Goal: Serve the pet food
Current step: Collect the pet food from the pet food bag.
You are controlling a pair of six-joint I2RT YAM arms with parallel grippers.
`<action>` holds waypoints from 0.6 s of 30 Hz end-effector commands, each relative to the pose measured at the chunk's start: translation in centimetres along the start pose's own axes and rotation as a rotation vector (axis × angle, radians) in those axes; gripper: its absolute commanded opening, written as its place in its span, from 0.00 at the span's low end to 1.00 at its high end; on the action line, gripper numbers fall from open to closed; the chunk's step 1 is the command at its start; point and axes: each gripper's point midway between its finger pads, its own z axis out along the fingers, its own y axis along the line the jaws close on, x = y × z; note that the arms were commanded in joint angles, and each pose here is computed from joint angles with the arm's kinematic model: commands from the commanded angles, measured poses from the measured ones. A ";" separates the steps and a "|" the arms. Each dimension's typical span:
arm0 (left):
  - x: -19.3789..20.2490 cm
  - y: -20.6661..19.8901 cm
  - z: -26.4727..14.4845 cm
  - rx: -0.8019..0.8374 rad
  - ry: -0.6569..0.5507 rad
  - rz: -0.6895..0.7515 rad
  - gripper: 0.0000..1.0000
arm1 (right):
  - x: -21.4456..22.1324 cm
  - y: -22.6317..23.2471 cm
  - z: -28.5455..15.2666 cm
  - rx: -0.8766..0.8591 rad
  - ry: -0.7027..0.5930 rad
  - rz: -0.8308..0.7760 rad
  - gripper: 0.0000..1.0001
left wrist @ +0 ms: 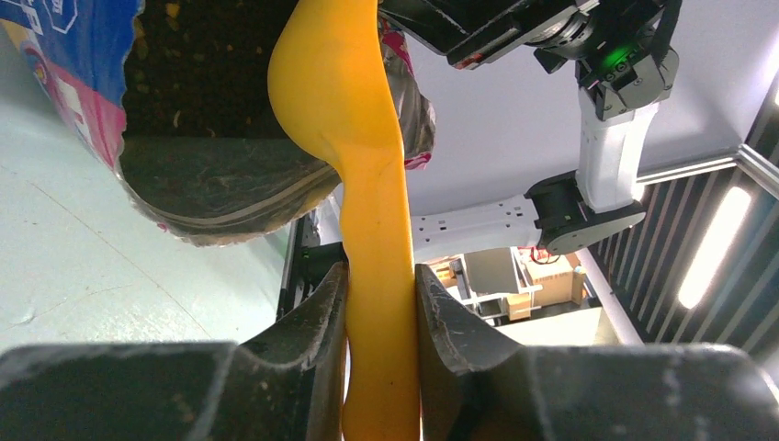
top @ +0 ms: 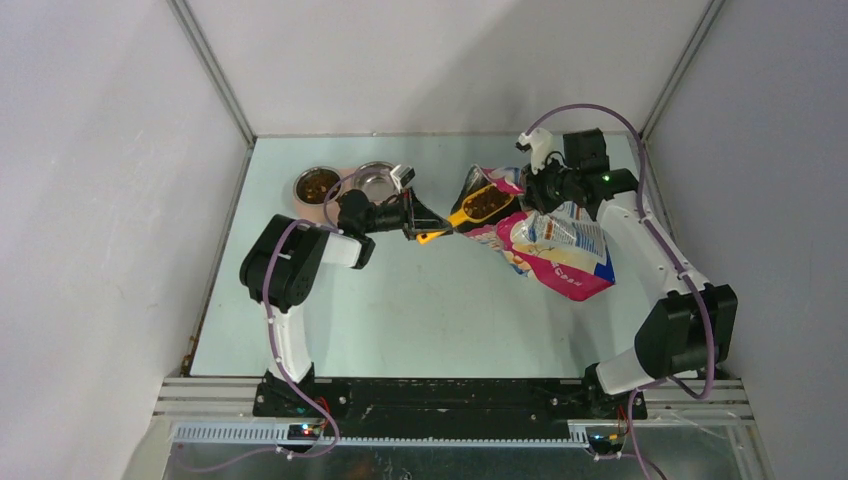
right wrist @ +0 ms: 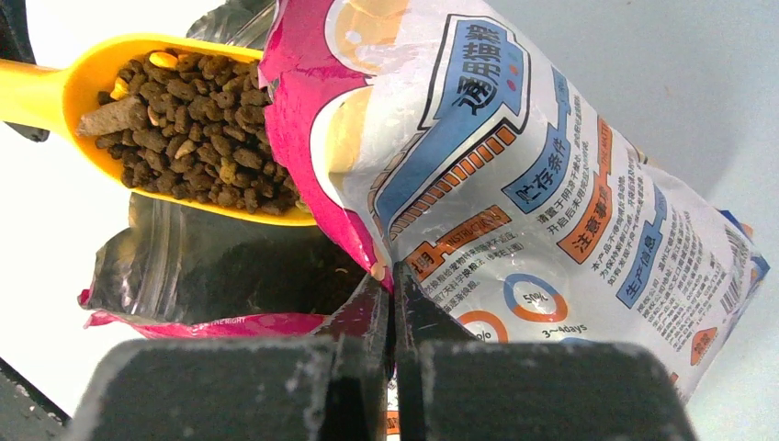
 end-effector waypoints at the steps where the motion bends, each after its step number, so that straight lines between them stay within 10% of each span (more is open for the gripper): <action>1: -0.5 -2.0 -0.1 0.024 -0.021 0.114 0.00 | -0.2 -0.5 0.1 0.041 0.026 0.032 0.00; 18: -0.9 -3.0 -1.4 0.037 -0.040 0.124 0.00 | -2.1 -1.2 -1.4 -0.013 -0.041 0.175 0.00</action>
